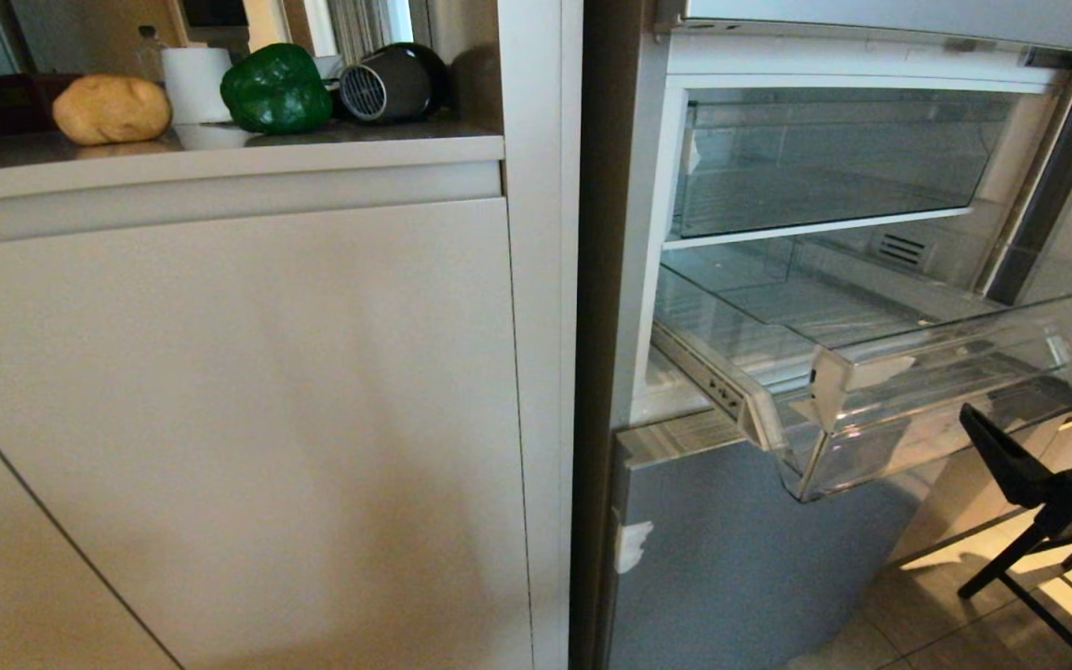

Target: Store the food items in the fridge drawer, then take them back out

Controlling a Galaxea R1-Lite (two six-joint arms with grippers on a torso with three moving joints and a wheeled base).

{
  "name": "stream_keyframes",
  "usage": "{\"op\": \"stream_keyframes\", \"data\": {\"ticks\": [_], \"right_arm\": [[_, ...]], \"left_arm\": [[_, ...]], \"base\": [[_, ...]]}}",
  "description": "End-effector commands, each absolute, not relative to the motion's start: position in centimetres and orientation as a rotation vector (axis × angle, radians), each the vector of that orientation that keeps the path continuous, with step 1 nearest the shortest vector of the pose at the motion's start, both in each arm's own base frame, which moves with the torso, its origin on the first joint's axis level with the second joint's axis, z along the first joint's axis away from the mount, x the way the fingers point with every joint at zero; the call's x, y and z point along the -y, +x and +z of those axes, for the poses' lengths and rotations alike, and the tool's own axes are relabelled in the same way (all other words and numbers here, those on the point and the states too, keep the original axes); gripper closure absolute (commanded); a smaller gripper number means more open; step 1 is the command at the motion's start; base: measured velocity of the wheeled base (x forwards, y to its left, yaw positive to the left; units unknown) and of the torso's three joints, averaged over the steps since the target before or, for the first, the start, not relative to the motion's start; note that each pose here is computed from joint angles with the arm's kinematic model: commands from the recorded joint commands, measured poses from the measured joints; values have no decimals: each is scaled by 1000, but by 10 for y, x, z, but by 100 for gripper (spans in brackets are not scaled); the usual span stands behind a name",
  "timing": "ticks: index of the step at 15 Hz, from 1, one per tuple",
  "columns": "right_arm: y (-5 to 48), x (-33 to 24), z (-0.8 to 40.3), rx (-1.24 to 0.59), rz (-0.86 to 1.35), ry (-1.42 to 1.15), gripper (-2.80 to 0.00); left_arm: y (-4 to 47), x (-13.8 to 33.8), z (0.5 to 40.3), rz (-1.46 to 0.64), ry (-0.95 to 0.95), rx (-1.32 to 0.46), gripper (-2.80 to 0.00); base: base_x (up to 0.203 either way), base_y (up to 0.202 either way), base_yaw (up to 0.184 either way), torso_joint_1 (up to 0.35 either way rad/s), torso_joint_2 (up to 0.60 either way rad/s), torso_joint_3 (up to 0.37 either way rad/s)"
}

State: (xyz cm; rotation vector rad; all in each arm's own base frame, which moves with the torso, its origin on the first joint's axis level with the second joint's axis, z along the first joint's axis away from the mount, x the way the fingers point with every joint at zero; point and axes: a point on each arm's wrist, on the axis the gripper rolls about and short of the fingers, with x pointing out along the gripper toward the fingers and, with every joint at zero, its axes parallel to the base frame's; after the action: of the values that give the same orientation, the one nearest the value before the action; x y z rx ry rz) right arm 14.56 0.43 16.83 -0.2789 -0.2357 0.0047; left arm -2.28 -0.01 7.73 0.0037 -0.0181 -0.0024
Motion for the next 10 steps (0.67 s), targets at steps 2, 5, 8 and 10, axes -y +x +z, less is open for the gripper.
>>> {"op": "stream_keyframes", "data": {"ticks": [2,5,8,10], "right_arm": [[124,-3,176,308,-35,-268,-280],[95,-2,183,356,-56,-253,-280],[51,-1,182,401,-61,-241,0],[16,0,176,397,-56,-216,0]], "left_arm": [[-22,0,74,-3,5,8,0],[-22,0,74,-3,4,8,0],[-22,0,74,-2,5,8,0],[-22,0,74,-2,3,8,0]], "base": [[0,0,0,0,0,0],[0,0,0,0,0,0],[0,0,0,0,0,0],[0,0,0,0,0,0]]}}
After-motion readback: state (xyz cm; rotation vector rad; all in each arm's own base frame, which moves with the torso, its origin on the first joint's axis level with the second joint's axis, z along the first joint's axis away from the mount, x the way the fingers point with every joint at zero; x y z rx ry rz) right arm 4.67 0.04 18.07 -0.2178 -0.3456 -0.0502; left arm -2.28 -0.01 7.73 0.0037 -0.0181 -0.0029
